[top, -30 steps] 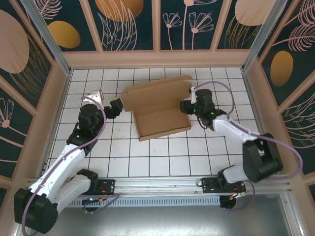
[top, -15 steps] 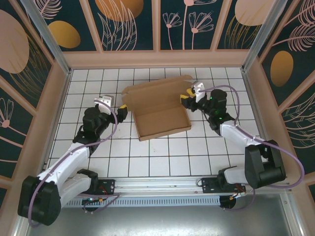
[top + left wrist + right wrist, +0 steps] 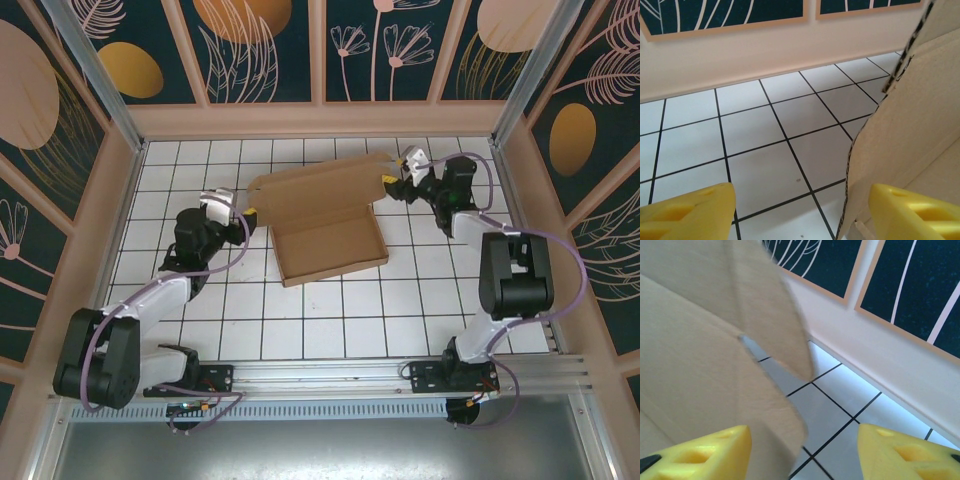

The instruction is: Fold the paper box

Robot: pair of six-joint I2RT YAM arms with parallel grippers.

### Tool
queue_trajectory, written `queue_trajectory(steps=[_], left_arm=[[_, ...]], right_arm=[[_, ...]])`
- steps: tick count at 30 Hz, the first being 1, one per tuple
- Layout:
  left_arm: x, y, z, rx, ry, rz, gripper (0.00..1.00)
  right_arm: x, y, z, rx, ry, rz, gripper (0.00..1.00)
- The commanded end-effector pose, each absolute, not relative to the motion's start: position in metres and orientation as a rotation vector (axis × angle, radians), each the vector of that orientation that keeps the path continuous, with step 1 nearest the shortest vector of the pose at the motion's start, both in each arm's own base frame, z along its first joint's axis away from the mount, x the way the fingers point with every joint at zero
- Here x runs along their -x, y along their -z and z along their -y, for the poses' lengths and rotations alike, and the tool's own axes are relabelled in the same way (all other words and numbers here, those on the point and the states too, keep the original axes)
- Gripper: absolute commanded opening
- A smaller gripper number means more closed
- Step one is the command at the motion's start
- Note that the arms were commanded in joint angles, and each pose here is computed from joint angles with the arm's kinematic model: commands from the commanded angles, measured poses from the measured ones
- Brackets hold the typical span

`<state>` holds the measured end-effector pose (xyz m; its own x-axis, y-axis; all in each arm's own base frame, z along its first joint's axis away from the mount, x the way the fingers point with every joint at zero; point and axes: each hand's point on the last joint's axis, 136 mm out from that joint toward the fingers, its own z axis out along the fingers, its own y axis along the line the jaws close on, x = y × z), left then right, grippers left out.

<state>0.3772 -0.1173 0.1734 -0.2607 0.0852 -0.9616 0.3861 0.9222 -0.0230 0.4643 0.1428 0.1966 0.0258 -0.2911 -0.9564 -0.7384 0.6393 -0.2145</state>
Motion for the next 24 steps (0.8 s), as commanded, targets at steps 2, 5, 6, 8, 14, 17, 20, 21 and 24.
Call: queue_trajectory(steps=[2,5,6,8,14,17,20,21,24], left_arm=[[-0.392,-0.197,0.125,-0.406,0.29,-1.732,0.68],[-0.394,-0.193,0.132,-0.446,0.316,-1.733,0.67],[-0.394,-0.192,0.134,-0.458,0.326,-1.734,0.66],[-0.396,-0.191,0.136,-0.466,0.33,-1.739,0.63],[-0.4,-0.19,0.142,-0.511,0.347,-1.748,0.37],[-0.402,-0.193,0.148,-0.525,0.384,-1.745,0.24],[-0.403,-0.194,0.156,-0.55,0.432,-1.749,0.13],[-0.404,-0.194,0.157,-0.55,0.441,-1.752,0.11],[-0.406,-0.198,0.153,-0.509,0.43,-1.748,0.09]], right_arm=[[-0.47,-0.197,-0.155,0.998,-0.524,-1.499,0.58],[-0.465,-0.19,-0.165,1.051,-0.628,-1.496,0.55],[-0.464,-0.187,-0.167,1.061,-0.657,-1.499,0.53],[-0.464,-0.183,-0.169,1.068,-0.693,-1.513,0.51],[-0.466,-0.181,-0.17,1.067,-0.663,-1.551,0.28],[-0.46,-0.186,-0.175,1.063,-0.634,-1.547,0.17],[-0.453,-0.191,-0.179,1.03,-0.621,-1.552,0.1],[-0.451,-0.193,-0.181,1.013,-0.619,-1.563,0.08],[-0.444,-0.195,-0.19,0.969,-0.589,-1.604,0.02]])
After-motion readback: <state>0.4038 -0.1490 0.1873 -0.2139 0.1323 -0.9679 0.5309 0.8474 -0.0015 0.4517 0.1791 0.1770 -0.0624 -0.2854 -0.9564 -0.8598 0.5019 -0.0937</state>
